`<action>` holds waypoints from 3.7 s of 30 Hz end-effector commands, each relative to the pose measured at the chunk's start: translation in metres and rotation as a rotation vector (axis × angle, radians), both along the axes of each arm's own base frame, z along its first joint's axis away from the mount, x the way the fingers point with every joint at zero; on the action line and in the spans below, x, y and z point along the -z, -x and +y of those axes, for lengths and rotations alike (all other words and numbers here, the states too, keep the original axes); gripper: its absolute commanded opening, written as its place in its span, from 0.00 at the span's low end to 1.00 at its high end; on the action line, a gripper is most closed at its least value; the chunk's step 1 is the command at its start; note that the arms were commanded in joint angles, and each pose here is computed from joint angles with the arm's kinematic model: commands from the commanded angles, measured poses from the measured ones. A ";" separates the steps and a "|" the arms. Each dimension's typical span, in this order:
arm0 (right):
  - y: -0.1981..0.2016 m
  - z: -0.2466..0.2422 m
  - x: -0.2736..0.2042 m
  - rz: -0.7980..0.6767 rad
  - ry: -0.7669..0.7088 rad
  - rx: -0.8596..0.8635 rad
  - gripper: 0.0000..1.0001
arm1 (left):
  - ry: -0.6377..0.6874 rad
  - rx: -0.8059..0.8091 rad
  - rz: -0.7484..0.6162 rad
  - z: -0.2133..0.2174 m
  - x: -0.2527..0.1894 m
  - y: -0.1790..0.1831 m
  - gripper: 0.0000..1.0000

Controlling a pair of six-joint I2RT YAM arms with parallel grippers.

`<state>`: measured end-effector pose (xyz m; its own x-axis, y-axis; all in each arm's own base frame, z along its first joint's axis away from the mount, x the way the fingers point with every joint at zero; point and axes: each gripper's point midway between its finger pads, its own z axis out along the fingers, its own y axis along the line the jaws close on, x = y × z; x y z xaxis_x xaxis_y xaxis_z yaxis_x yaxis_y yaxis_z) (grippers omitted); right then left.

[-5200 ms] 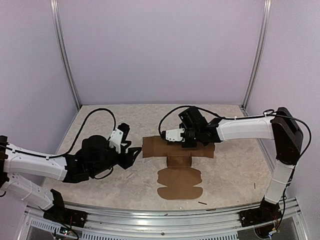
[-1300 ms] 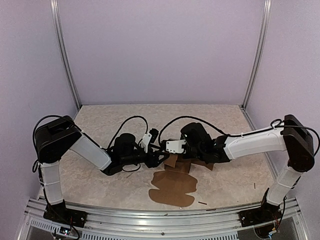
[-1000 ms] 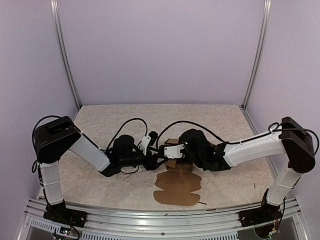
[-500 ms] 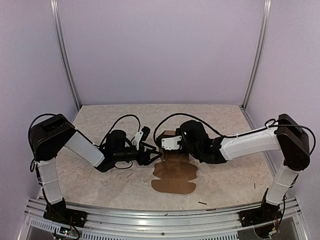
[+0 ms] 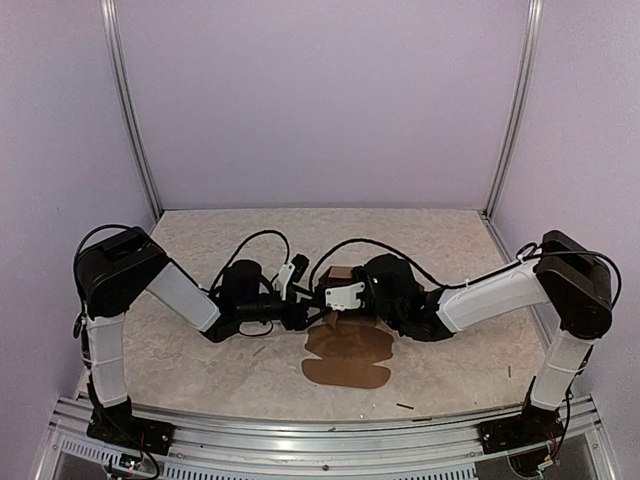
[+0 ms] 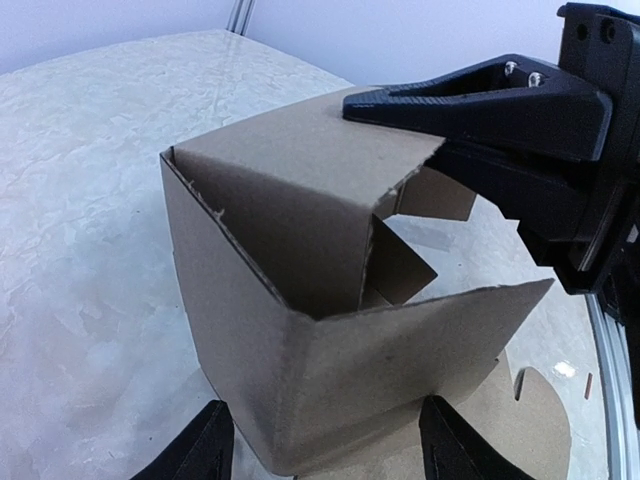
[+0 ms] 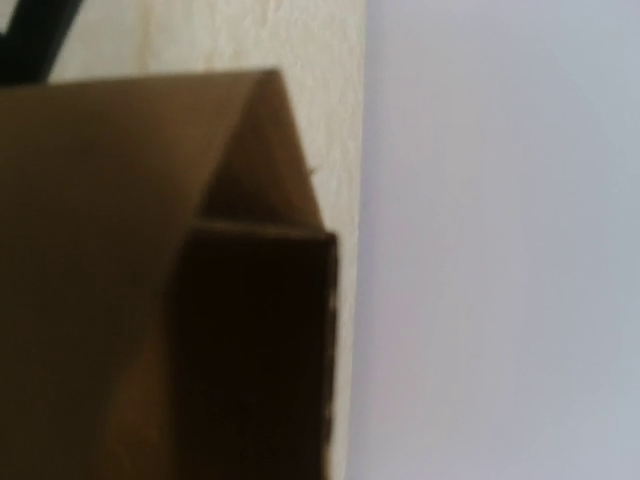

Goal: Fold the paper box

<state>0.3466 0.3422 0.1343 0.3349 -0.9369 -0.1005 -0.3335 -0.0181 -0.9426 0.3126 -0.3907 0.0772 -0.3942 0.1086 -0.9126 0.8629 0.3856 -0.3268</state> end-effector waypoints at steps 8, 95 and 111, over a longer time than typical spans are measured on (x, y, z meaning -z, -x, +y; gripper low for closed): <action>0.012 -0.004 0.019 0.056 0.004 0.009 0.07 | -0.078 -0.136 -0.082 -0.018 0.013 -0.016 0.58; -0.135 -0.118 0.001 1.040 -0.685 0.375 0.56 | -0.166 -0.357 0.529 0.039 -0.017 -0.142 0.61; -0.111 -0.130 0.002 1.057 -0.603 0.375 0.55 | -0.202 -0.260 0.594 0.030 0.023 -0.129 0.00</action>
<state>0.4629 0.2196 0.1395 -0.4486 -0.6298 -0.6342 -0.7981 0.6016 -0.0329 0.4494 -0.3565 0.0556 -0.8705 0.0556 -0.4890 0.3792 0.7090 -0.5946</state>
